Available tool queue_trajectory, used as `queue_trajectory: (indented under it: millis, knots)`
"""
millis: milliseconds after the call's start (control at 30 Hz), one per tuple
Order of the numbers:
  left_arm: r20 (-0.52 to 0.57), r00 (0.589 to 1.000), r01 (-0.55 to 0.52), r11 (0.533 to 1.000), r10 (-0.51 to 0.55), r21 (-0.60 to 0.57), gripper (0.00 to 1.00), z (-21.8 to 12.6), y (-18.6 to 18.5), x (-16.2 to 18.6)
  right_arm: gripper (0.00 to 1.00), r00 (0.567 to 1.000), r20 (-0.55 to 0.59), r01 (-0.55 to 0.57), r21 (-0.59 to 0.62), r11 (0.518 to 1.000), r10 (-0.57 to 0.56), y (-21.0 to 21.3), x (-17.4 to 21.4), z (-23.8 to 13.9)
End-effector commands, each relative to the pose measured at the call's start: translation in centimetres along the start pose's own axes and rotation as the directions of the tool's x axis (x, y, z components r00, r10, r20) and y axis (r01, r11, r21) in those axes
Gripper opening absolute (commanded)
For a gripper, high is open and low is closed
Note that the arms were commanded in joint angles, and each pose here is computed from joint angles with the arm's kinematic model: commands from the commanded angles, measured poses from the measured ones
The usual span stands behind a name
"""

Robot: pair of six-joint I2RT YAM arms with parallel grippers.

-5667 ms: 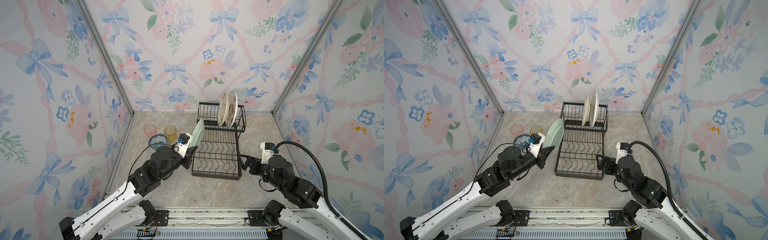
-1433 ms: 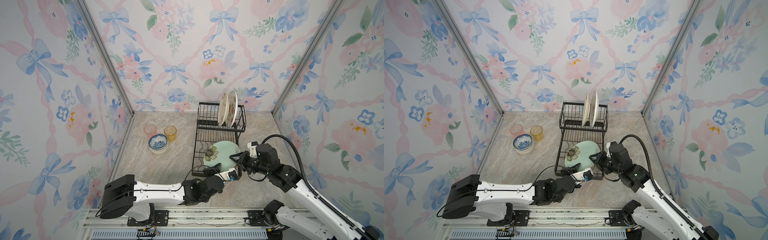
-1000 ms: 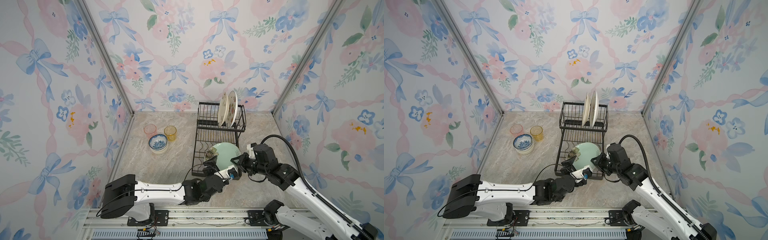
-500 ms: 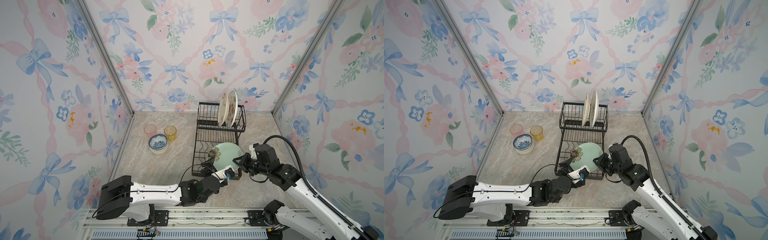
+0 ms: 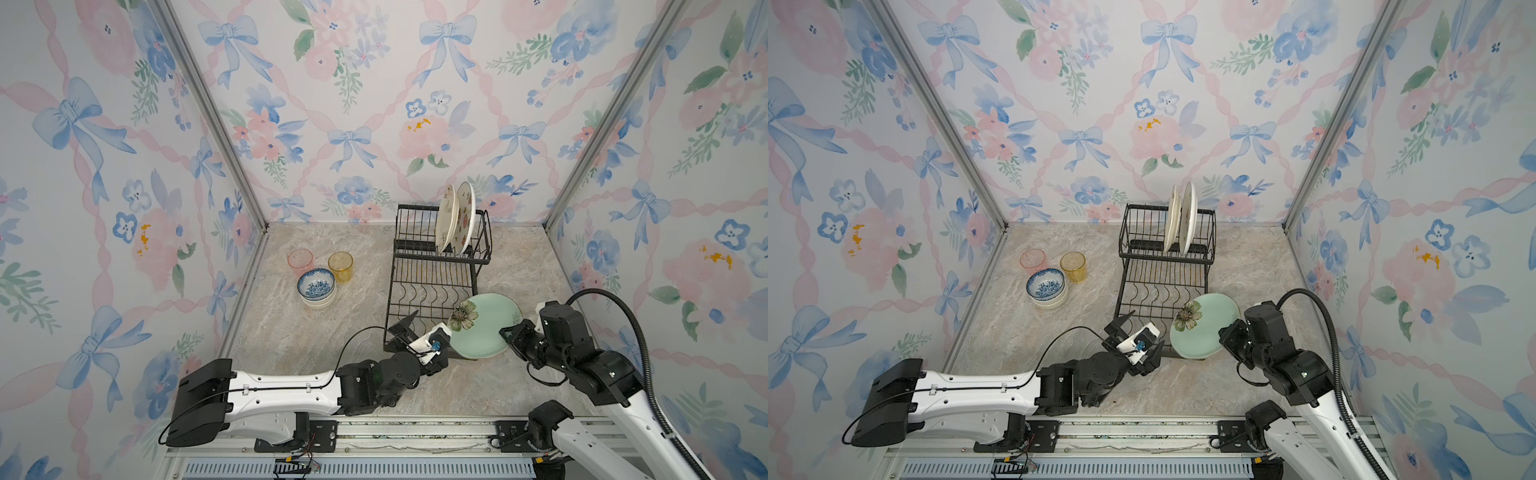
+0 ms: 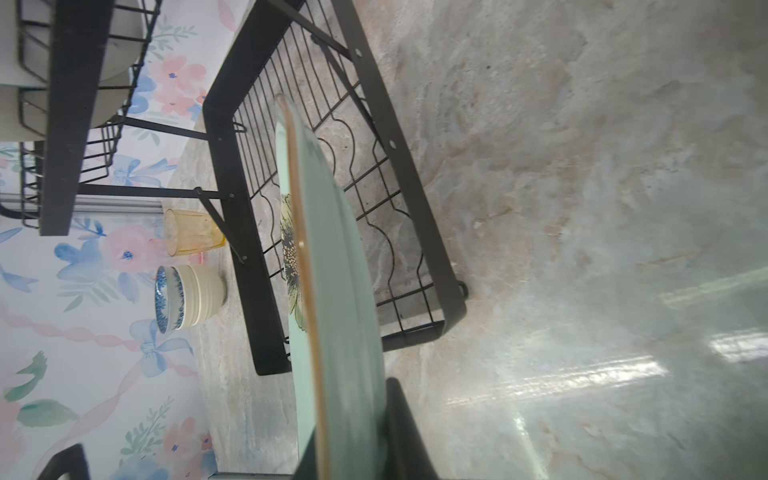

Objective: Unload the mixed dishes from the dish rack
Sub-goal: 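Open the left gripper and carry the green plate away with the right gripper, then lower the green plate flat onto the table with the right gripper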

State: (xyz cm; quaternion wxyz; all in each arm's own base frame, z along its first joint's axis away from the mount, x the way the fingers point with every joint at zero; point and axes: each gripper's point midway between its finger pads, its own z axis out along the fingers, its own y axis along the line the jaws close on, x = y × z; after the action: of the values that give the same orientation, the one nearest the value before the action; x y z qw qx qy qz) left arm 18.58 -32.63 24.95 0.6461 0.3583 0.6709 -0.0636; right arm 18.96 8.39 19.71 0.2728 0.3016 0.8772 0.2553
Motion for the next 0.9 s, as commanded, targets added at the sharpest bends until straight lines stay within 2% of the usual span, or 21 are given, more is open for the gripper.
queue_trajectory:
  millis: [0, 333, 633, 867]
  knots:
    - [0.036, 0.996, 0.085, 0.996, -0.085, 0.000, 0.98, -0.4, 0.6, -0.7, 0.00, 0.997, 0.078, 0.002, -0.004, 1.000, -0.002, -0.2, -1.8, -1.5]
    - [0.064, 0.986, 0.156, 0.988, -0.154, -0.012, 0.98, -2.0, 2.2, 0.1, 0.00, 0.984, 0.097, -0.152, -0.013, 0.988, 0.153, -1.7, -4.2, -1.1]
    - [0.113, 0.971, 0.216, 0.976, -0.211, -0.040, 0.98, -3.8, 4.7, 0.0, 0.00, 0.953, 0.190, -0.232, -0.040, 0.972, 0.235, -2.4, -7.8, -2.6]
    - [0.131, 0.967, 0.227, 0.972, -0.219, -0.055, 0.98, -4.1, 5.6, -0.7, 0.00, 0.926, 0.223, -0.297, -0.067, 0.952, 0.305, -3.5, -9.9, -2.2]
